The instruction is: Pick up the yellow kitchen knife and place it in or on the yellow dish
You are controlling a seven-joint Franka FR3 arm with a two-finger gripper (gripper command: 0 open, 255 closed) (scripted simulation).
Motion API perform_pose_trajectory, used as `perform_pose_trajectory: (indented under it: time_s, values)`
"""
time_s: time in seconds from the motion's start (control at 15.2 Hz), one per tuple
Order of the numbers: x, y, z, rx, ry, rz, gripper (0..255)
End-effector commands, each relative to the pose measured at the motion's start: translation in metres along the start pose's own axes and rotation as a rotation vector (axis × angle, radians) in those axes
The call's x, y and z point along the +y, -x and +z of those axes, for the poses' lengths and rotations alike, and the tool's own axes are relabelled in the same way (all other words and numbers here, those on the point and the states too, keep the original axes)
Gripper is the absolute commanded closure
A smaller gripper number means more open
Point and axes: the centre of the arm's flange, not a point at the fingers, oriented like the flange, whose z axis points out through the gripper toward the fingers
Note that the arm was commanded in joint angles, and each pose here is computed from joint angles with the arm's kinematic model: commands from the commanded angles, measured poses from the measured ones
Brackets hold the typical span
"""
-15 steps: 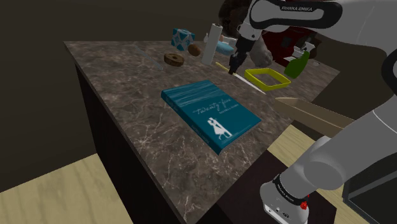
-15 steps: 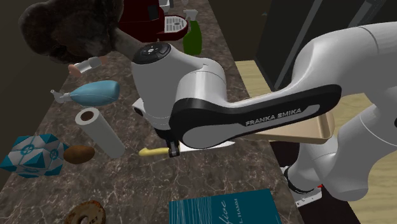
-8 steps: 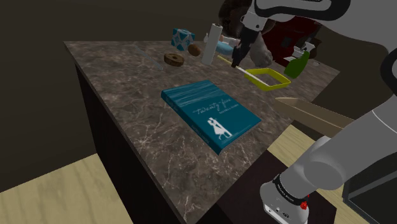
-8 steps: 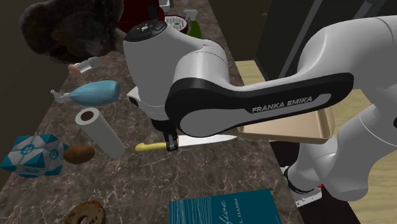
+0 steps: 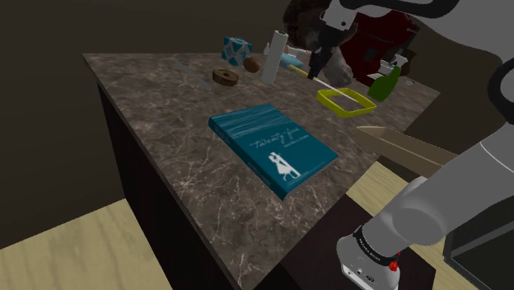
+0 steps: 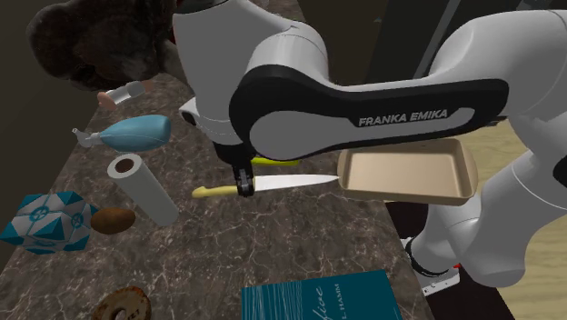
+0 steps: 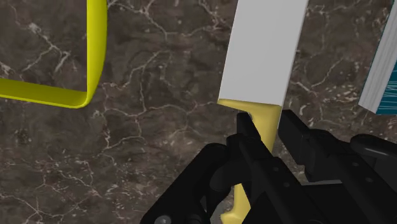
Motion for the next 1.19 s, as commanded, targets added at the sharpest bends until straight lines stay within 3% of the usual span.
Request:
perform_pose_trajectory:
  time_s: [0.0, 1.12]
  values:
    - [0.025, 0.006, -0.004, 0.000, 0.000, -0.001, 255]
    - [0.243, 0.057, -0.021, 0.000, 0.000, -0.001, 255]
